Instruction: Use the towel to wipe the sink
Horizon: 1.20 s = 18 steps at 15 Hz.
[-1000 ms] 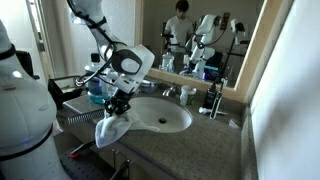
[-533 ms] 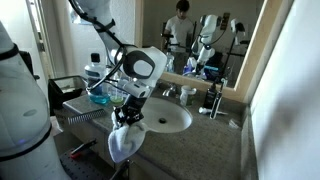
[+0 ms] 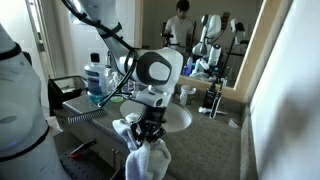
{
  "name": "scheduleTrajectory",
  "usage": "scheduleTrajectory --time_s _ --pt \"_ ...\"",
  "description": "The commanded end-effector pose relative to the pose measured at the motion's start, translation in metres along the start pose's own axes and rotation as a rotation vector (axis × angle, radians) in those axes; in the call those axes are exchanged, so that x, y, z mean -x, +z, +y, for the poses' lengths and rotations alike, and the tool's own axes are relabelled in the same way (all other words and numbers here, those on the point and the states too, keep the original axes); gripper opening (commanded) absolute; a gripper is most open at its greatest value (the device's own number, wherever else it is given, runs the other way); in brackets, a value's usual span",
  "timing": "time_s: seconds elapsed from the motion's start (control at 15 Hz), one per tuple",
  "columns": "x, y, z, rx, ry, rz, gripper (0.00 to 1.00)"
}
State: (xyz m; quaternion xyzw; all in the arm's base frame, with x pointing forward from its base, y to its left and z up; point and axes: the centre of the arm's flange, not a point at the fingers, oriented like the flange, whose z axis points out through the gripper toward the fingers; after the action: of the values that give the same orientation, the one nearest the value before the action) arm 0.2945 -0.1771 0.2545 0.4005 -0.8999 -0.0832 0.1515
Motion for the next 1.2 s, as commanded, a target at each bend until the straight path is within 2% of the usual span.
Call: scheduleTrajectory --time_s 0.0,0.2,0.4,0.73,1.13 --pt "0.009 -0.018 0.011 -0.153 0.01 -0.037 0.07" --pt "0.03 -0.046 0.012 -0.268 -0.024 -0.084 0.07" --pt "0.027 -0.071 0.012 -0.349 -0.002 -0.065 0.07" --pt "-0.018 -0.112 0.009 -0.482 0.118 0.013 0.07" --pt "-0.078 -0.165 -0.02 -0.654 0.224 0.112 0.07"
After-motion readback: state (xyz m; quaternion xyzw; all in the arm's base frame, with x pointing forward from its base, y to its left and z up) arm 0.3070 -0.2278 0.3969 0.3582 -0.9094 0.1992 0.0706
